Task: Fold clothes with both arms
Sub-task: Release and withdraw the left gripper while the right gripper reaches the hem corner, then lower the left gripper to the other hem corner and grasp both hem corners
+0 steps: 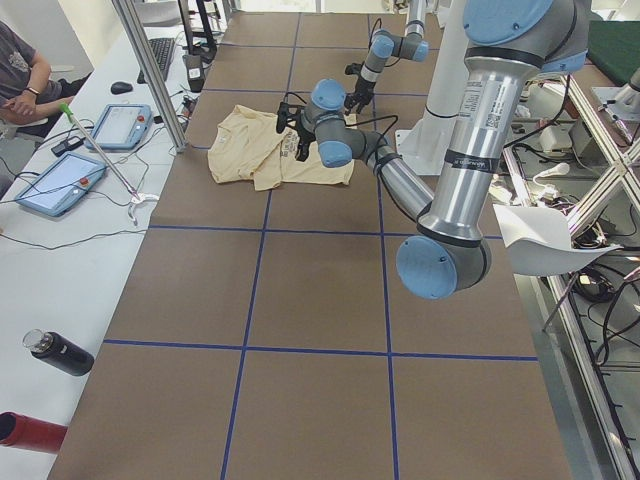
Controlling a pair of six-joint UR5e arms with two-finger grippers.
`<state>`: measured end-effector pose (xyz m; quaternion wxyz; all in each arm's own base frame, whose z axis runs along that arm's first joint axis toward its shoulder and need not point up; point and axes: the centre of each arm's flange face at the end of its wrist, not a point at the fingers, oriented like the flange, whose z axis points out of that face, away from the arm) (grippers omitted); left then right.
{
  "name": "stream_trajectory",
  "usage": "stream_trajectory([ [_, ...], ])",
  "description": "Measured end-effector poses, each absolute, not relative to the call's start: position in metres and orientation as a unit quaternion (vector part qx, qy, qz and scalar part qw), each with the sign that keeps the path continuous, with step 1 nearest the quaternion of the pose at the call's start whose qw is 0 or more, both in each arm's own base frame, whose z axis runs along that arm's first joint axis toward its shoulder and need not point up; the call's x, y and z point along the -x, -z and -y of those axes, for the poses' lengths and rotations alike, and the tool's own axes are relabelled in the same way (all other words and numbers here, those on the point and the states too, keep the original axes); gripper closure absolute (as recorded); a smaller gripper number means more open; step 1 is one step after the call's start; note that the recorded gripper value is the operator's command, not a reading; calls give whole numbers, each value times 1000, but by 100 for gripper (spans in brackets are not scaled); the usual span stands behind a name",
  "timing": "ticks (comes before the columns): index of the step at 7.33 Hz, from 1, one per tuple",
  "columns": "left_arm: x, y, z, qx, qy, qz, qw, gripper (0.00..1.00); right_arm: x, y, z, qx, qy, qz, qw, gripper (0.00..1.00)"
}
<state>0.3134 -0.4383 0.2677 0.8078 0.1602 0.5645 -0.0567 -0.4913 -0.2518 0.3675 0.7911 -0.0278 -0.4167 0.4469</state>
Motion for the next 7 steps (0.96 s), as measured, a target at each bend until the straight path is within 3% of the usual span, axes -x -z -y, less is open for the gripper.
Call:
stream_trajectory([
  [1, -313, -269, 438, -159, 57, -564, 808, 20, 491, -367, 252, 28, -447, 417, 791, 100],
  [7, -330, -266, 426, -94, 110, -581, 801, 20, 468, -339, 246, 52, -439, 434, 785, 100],
])
